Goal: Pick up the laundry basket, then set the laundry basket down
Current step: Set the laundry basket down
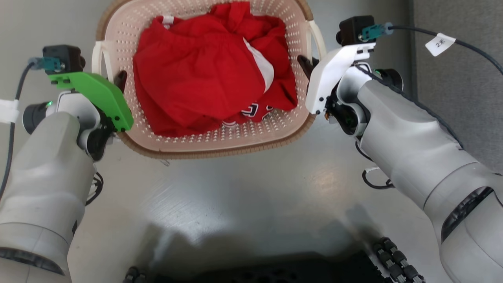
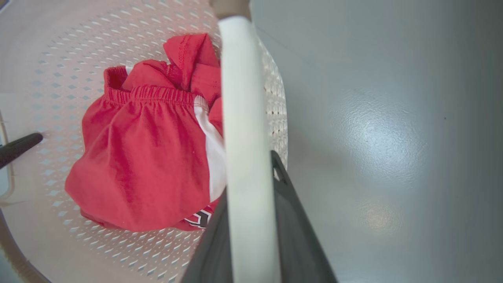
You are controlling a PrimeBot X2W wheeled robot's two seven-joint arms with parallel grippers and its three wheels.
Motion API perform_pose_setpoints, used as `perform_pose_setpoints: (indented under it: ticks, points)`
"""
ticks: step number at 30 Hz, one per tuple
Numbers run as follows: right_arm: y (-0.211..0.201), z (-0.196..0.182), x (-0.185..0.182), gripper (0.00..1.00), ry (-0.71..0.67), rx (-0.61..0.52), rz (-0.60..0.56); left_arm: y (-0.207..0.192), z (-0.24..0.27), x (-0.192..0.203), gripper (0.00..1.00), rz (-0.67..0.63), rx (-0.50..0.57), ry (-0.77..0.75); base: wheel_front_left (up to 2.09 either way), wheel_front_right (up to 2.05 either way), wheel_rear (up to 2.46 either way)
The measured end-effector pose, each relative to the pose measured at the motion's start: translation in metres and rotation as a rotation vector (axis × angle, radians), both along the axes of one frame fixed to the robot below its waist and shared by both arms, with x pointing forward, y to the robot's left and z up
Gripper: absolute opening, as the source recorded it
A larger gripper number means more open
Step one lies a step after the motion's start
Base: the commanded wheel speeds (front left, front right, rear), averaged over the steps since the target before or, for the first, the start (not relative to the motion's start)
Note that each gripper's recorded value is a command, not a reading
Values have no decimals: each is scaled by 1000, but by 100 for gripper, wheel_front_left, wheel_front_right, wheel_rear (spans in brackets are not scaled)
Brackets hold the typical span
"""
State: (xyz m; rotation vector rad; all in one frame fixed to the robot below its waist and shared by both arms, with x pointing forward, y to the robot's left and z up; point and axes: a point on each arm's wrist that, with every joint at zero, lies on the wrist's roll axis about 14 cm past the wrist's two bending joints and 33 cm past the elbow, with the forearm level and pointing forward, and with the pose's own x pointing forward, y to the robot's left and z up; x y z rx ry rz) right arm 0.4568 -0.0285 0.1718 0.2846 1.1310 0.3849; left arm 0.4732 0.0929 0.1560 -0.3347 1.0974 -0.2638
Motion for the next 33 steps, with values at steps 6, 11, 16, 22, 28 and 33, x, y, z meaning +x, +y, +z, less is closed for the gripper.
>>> perform_pose_setpoints:
  ticks: [6, 11, 16, 22, 28, 33]
  points:
    - [2, -10, 3, 0, 3, 8, -11, 0, -9, 4, 0, 3, 1, -3, 0, 0, 0]
    - [2, -18, 8, 0, -2, 12, -20, 0, -17, 7, 0, -3, 3, -2, 0, 0, 0]
    - [3, -24, 15, 0, -13, 11, -23, 1, -23, 13, 0, 0, 4, -9, 0, 0, 0]
    - [6, -32, 19, 0, -16, 15, -25, 3, -30, 16, 0, 6, 8, -12, 0, 0, 0]
    - [8, -38, 21, 0, -22, 19, -23, 6, -35, 18, 0, 12, 12, -15, 0, 0, 0]
    - [8, -40, 23, 0, -29, 22, -30, 6, -38, 19, 0, 11, 15, -17, 0, 0, 0]
